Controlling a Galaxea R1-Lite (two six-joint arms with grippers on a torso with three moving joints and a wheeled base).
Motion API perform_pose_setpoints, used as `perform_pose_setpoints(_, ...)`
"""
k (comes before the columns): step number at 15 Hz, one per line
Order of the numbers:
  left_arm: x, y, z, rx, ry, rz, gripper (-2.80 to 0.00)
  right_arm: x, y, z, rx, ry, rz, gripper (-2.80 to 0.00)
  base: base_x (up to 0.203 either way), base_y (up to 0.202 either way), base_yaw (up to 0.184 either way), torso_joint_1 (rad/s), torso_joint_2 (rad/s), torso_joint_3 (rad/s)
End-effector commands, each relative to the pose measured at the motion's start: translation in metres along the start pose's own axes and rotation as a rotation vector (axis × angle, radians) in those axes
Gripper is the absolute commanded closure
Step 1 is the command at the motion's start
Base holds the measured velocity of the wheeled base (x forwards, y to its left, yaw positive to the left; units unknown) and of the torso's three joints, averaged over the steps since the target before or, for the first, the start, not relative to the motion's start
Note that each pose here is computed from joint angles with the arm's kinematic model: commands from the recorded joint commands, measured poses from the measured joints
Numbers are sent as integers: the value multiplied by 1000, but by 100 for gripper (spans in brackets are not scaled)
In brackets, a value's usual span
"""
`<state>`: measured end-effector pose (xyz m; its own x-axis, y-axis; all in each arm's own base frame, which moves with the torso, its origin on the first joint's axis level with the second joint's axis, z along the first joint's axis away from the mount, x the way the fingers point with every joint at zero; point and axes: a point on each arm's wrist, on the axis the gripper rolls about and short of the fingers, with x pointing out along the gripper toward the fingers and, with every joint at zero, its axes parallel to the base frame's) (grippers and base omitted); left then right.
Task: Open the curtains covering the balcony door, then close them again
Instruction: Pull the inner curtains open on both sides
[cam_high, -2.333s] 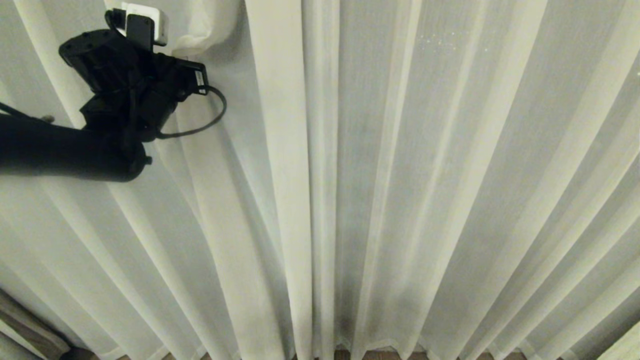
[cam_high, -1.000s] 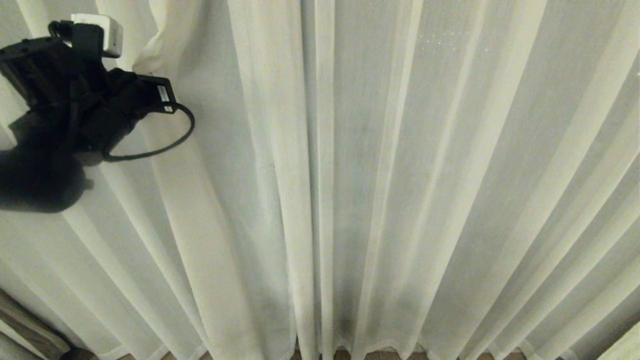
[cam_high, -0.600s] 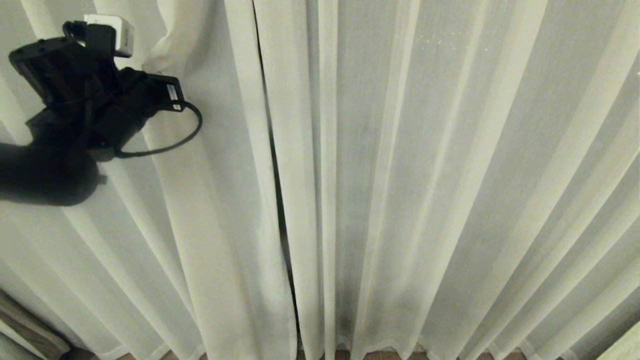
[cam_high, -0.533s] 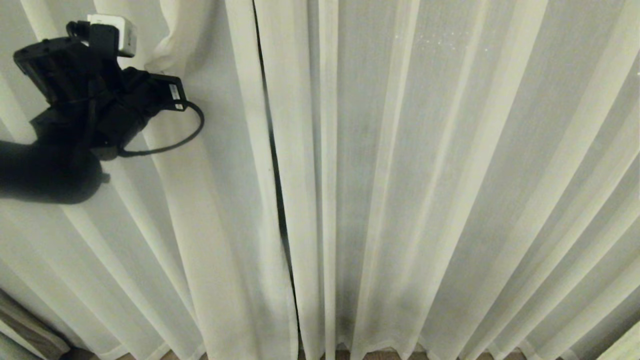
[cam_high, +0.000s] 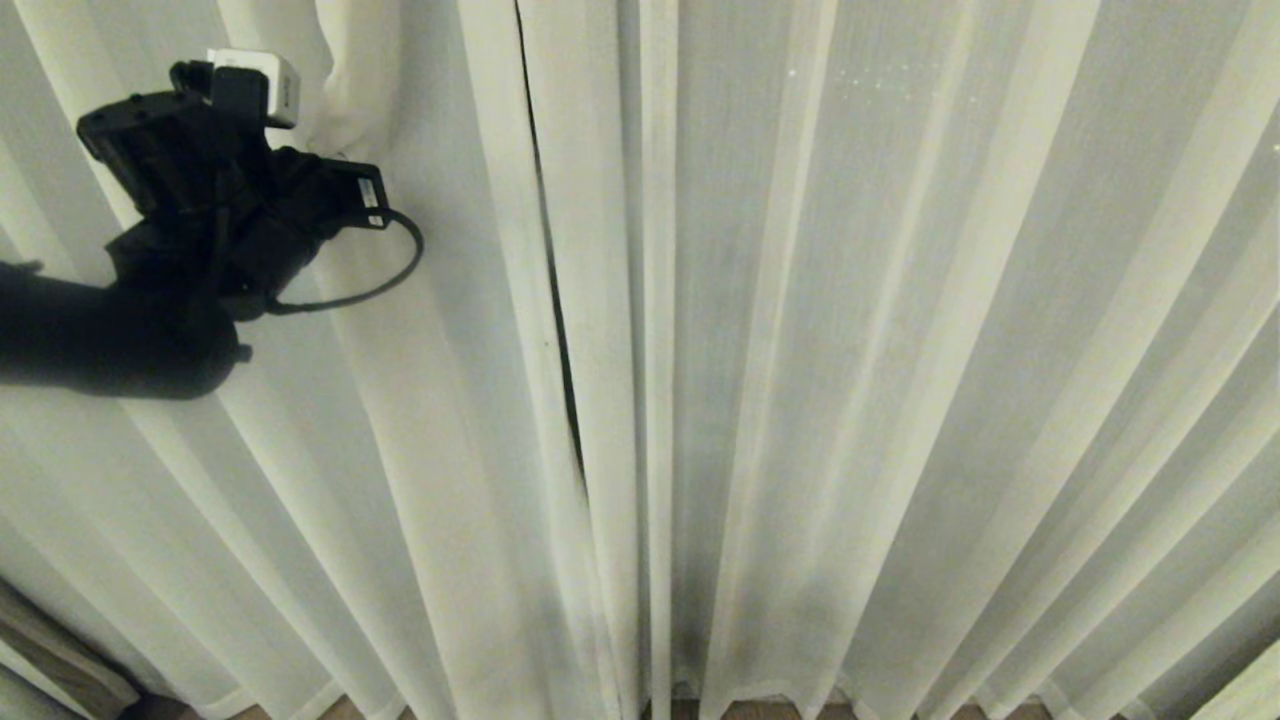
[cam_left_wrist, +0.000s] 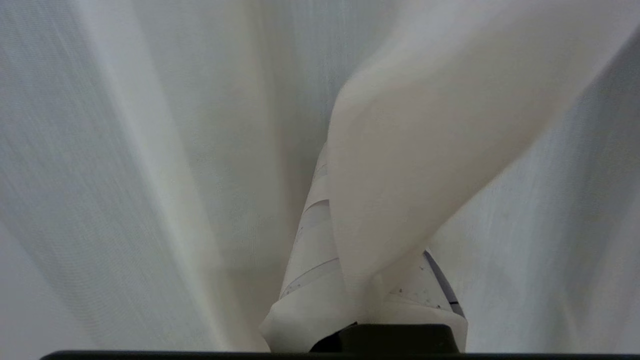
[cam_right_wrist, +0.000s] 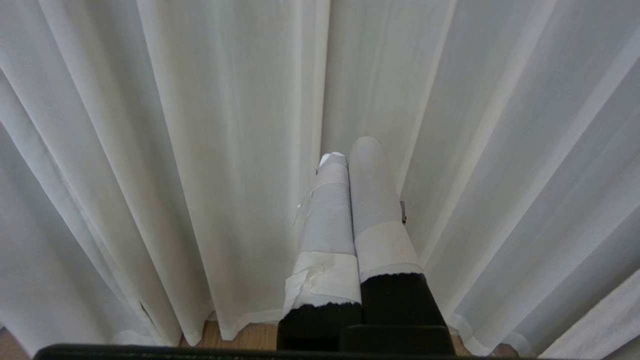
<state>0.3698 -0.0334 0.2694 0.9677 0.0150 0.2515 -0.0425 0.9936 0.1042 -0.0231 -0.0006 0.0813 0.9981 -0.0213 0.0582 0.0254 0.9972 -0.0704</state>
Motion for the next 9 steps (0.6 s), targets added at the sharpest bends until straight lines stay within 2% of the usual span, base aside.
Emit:
perform_pose_setpoints(1,1,0,-3,1,4,2,0,0,0,0,-1,0,0,0,0,0,0,0,0,0)
perform_pose_setpoints(3,1,1,-4,1,6,6,0,0,0,0,-1,1,0,0,2,97,-8,4,2,0)
perform_pose_setpoints(9,-1,5,-8,-9,6,18,0,0,0,0,0,1,0,0,0,182,-1,3,3,2)
